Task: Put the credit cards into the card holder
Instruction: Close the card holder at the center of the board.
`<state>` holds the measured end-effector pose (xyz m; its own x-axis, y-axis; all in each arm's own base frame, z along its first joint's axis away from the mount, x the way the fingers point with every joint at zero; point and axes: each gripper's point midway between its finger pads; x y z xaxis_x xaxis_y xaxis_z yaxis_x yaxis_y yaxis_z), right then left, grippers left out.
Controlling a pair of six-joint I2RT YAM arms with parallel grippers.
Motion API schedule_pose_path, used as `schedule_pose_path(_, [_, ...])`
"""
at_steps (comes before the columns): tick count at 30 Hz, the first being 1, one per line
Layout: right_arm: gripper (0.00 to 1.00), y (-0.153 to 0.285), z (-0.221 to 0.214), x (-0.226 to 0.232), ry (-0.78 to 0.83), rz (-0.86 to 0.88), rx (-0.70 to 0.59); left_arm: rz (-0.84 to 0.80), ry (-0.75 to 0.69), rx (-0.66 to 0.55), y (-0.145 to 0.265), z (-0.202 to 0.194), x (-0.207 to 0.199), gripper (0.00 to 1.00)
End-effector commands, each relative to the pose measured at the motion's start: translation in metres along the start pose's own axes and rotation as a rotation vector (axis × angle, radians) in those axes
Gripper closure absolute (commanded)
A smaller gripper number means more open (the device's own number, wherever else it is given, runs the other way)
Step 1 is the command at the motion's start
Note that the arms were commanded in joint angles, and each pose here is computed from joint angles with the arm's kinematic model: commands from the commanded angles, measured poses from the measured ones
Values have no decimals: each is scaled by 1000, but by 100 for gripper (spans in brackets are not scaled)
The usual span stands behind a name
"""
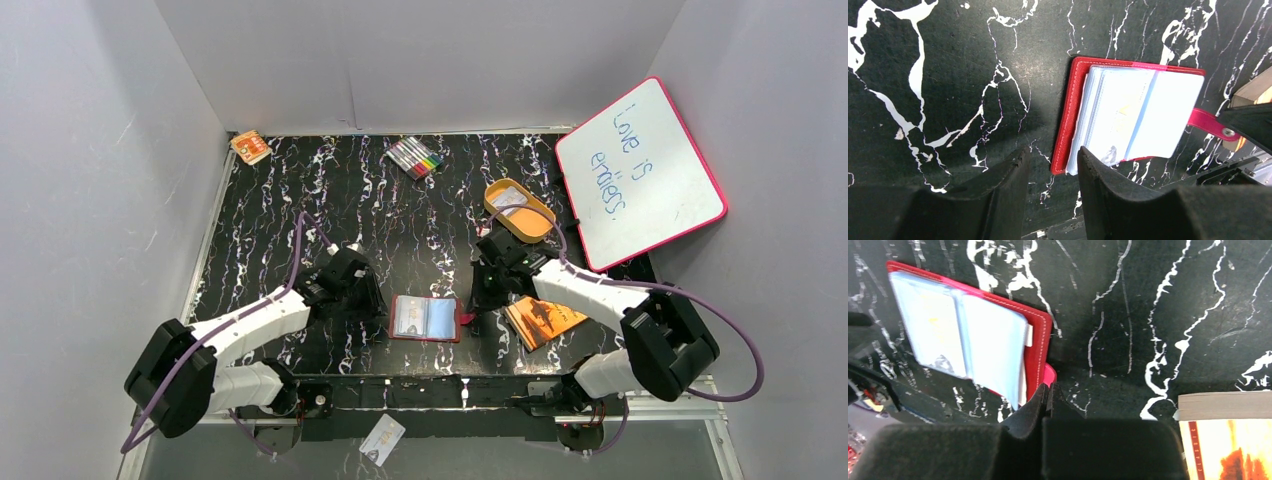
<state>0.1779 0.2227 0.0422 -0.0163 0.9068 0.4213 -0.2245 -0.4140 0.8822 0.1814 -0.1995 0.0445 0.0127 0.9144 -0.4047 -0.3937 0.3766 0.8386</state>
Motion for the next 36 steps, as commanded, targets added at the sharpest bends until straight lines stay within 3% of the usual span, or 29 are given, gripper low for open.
schedule_pose_path(1, [100,31,23,42,48,147,-64,-5,-25,27,-6,-4,-1,63])
schedule_pose_path(19, [100,69,32,147,50,663,-29,-46,-35,87,-29,-9,-12,71])
schedule_pose_path(25, [100,44,28,159,47,647,15,-50,-53,83,-31,-1,-19,71])
schedule_pose_path(29, [100,4,23,156,15,560,54,29,-51,10,-14,9,-3,59])
schedule_pose_path(34, [100,-26,8,162,44,504,118,59,-14,-91,10,18,8,53])
schedule_pose_path(35, [93,-29,2,169,71,520,146,57,0,-117,15,21,8,50])
schedule_pose_path(36, [79,-30,-1,177,103,537,163,66,11,-139,19,24,10,47])
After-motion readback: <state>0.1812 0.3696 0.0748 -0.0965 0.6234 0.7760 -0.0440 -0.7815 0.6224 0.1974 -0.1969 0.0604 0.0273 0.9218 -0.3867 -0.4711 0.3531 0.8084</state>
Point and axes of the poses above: each gripper's point midway between its finger pads, its own y axis back along the fingers, its own x axis along the line the jaws close on, z = x × y, and after that the axes turned 6 degrees about -y, right-handed
